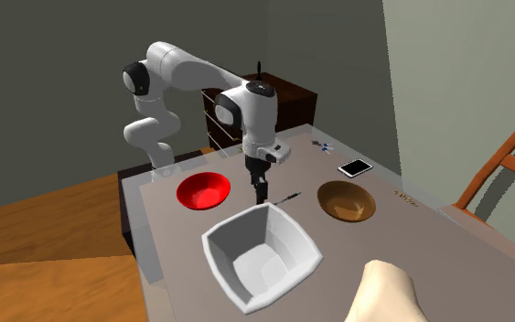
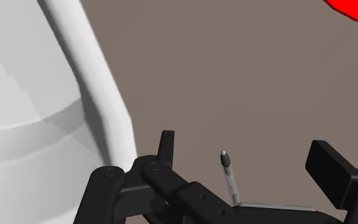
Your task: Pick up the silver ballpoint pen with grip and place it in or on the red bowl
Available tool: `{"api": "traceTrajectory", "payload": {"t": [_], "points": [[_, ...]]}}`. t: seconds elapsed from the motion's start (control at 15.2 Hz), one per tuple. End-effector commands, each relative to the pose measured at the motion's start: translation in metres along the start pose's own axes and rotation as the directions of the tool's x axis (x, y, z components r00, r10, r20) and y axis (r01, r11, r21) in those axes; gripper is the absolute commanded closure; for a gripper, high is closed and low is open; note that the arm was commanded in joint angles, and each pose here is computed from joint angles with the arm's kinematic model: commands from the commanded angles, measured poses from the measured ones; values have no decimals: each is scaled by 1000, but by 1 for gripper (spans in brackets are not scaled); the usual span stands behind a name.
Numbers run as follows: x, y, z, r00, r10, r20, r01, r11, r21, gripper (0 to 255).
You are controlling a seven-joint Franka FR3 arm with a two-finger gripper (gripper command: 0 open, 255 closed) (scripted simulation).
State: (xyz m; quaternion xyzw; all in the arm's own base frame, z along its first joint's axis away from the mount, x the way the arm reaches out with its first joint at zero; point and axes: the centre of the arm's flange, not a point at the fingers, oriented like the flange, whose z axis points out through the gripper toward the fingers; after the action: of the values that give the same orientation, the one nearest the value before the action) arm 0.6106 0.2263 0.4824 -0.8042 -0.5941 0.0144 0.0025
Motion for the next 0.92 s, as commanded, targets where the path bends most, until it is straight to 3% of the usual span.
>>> {"api": "traceTrajectory", "payload": {"t": [0.0, 0.2, 0.46, 0.86], "points": [[23, 0, 7, 997, -77, -2, 77, 997, 12, 0], [61, -4, 17, 982, -188, -5, 188, 982, 30, 0], [110, -17, 30, 943, -332, -13, 333, 942, 52, 0], [112, -19, 57, 941, -338, -13, 338, 940, 53, 0]]}}
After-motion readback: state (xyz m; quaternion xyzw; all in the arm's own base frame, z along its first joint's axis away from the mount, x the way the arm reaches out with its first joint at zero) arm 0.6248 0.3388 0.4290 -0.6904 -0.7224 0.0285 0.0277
